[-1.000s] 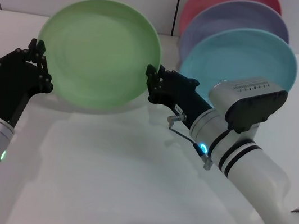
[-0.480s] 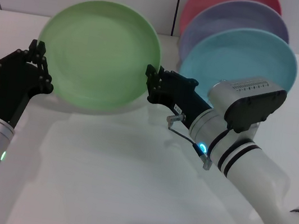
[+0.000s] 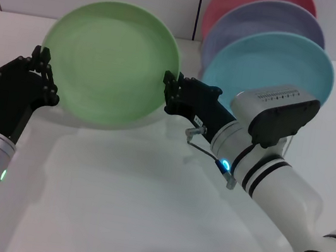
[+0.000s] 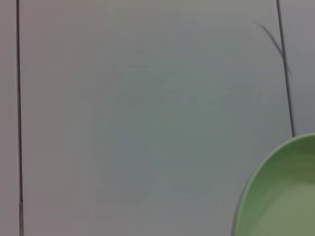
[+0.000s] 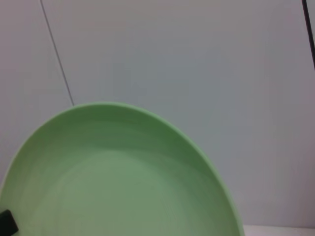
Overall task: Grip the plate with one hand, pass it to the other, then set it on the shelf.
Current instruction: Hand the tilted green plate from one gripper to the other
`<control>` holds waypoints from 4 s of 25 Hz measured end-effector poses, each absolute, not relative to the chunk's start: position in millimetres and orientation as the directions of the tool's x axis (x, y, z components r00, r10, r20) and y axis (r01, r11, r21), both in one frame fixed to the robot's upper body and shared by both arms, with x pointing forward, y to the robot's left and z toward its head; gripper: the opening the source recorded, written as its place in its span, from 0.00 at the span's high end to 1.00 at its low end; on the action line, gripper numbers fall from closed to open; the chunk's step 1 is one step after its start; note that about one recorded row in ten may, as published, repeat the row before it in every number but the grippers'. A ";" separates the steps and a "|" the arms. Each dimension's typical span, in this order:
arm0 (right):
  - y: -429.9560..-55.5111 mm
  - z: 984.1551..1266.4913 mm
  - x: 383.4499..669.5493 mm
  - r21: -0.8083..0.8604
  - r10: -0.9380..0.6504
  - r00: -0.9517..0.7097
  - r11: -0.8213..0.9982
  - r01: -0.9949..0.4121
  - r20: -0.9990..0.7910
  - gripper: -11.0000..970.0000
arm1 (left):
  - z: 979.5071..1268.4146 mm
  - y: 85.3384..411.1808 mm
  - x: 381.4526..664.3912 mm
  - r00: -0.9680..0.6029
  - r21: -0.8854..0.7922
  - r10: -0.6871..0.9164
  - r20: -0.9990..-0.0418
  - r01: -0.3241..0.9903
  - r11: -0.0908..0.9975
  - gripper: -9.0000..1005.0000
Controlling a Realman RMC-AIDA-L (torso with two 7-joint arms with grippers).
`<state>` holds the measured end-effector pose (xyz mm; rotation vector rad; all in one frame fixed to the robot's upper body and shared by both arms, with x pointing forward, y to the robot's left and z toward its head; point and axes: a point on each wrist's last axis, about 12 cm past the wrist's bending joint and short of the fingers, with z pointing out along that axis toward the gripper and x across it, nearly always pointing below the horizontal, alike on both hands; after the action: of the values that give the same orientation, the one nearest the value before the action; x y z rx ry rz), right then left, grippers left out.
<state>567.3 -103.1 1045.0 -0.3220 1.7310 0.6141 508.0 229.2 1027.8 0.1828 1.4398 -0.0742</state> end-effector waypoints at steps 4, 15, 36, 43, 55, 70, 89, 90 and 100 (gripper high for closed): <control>-102.9 1045.7 567.9 0.233 0.115 -0.251 0.823 -0.518 -0.961 0.88 | 1027.7 229.7 508.3 0.129 0.076 0.056 -0.990 0.155 0.985 0.96; -103.1 1045.8 567.8 0.237 0.119 -0.252 0.824 -0.515 -0.961 0.89 | 1027.5 230.3 508.4 0.126 0.072 0.053 -0.991 0.148 0.986 0.96; -103.8 1046.3 570.6 0.234 0.115 -0.253 0.829 -0.508 -0.960 0.93 | 1028.4 228.4 511.0 0.127 0.077 0.057 -0.990 0.157 0.985 0.96; -103.7 1046.8 571.6 0.231 0.113 -0.253 0.830 -0.508 -0.961 0.93 | 1028.7 227.7 512.3 0.125 0.077 0.057 -0.990 0.160 0.984 0.96; -102.0 1048.0 573.7 0.210 0.093 -0.248 0.841 -0.498 -0.964 0.95 | 1028.9 227.3 514.0 0.123 0.079 0.059 -0.991 0.162 0.984 0.96; -102.9 1047.2 572.5 0.214 0.099 -0.249 0.843 -0.494 -0.963 0.97 | 1028.5 227.0 513.2 0.123 0.083 0.062 -0.990 0.167 0.983 0.96; -104.0 1048.1 573.8 0.214 0.103 -0.243 0.846 -0.489 -0.965 0.97 | 1031.7 242.8 502.8 0.180 0.053 0.032 -0.983 0.114 0.992 0.65; -104.4 1048.0 574.0 0.213 0.103 -0.243 0.846 -0.488 -0.965 0.97 | 1033.4 244.2 500.4 0.198 0.039 0.017 -0.980 0.108 0.993 0.63; -104.7 1048.9 575.7 0.207 0.098 -0.239 0.847 -0.489 -0.966 0.97 | 1046.8 254.4 477.8 0.341 -0.087 -0.129 -0.931 0.136 0.987 0.38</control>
<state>575.7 -104.7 1048.9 -0.3022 1.7329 0.5640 477.8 254.4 1046.8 0.0070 1.2109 -0.1723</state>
